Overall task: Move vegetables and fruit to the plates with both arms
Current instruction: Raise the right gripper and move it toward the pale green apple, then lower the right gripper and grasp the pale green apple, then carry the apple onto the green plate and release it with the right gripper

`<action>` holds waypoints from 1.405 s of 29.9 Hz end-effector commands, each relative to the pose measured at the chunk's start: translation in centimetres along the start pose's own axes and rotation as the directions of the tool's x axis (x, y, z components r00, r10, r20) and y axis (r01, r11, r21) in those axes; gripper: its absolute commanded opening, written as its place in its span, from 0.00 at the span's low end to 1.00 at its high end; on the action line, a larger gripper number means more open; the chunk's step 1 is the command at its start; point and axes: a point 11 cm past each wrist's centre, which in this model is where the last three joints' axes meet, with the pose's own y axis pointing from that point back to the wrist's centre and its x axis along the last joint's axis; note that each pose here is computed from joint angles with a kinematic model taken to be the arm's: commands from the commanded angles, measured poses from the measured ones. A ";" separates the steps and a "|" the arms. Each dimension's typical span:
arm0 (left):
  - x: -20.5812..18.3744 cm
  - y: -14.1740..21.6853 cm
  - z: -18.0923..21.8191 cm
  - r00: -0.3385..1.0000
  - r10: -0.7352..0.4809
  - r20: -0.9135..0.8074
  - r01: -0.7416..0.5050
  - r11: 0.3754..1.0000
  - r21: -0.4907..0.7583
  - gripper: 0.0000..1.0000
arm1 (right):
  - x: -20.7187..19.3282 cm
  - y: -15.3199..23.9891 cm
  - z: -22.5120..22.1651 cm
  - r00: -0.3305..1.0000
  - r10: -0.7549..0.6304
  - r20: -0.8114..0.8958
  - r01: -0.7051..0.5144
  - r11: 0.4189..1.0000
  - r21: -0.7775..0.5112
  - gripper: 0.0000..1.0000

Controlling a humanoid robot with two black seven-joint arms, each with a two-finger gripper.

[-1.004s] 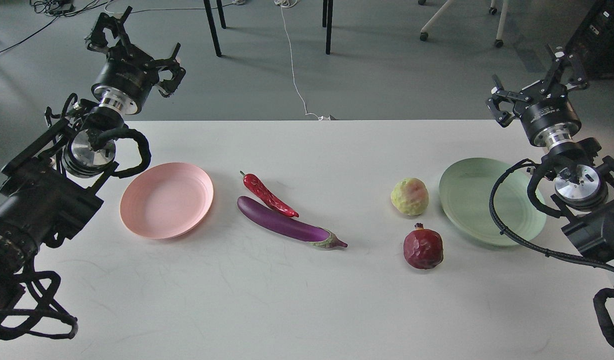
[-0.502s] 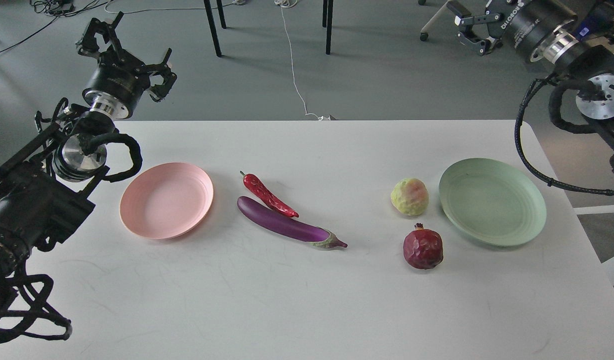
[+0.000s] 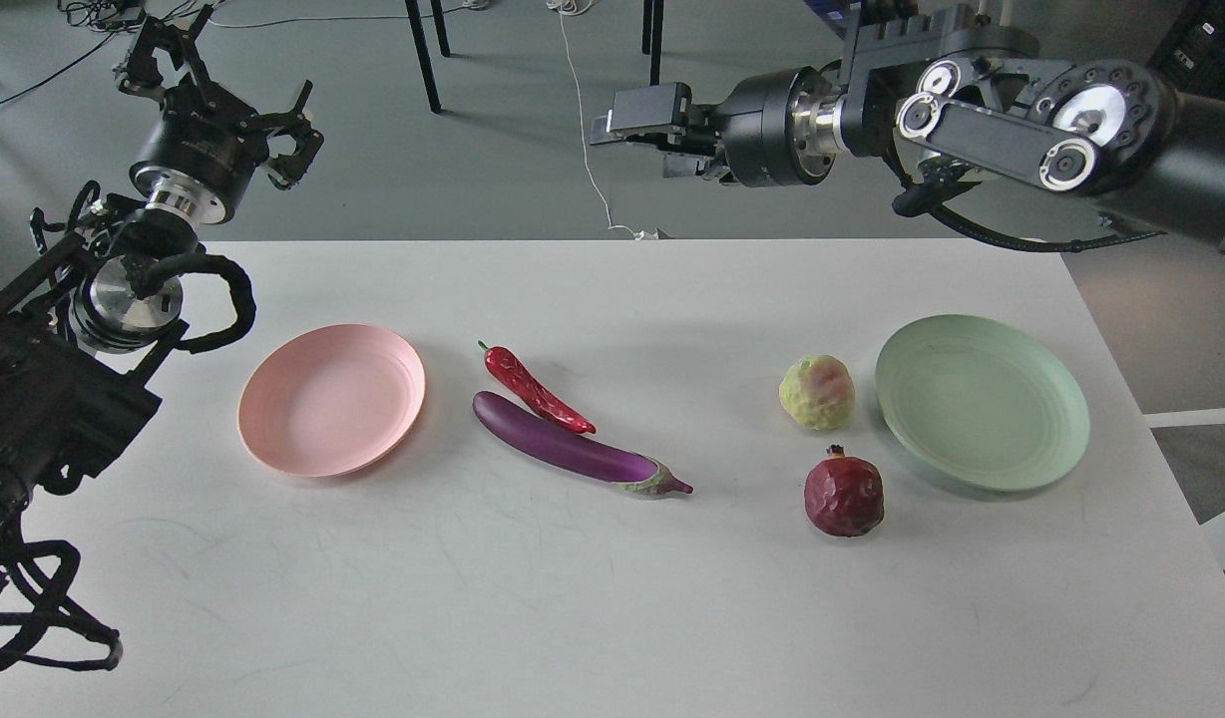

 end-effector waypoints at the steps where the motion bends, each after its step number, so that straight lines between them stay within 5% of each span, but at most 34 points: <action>1: 0.0 0.0 0.0 1.000 -0.002 -0.001 0.002 1.000 -0.001 0.98 | -2.4 -0.7 2.2 0.968 -0.117 -0.220 0.091 0.988 -0.126 0.92; 4: 0.0 0.1 0.0 1.000 -0.005 -0.004 0.005 1.000 -0.002 0.98 | -5.1 -0.6 6.3 0.888 -0.215 -0.407 0.130 0.966 -0.225 0.90; 19: 0.0 0.3 0.0 1.000 -0.026 -0.012 0.026 1.000 -0.004 0.98 | -12.7 -0.3 15.5 0.895 -0.337 -0.292 0.224 0.906 -0.358 0.90; 28: 0.0 0.3 0.0 1.000 -0.024 -0.011 0.024 1.000 -0.001 0.98 | -13.2 0.1 16.3 0.887 -0.356 -0.296 0.232 0.895 -0.381 0.85; 35: 0.7 0.6 1.2 1.000 -0.012 0.009 0.012 1.000 -0.015 0.98 | -14.6 0.8 17.1 0.862 -0.411 -0.297 0.277 0.872 -0.403 0.76; 42: 1.3 1.0 1.7 1.000 0.001 0.020 0.000 1.000 -0.019 0.98 | -15.0 1.8 17.6 0.869 -0.414 -0.271 0.287 0.868 -0.406 0.54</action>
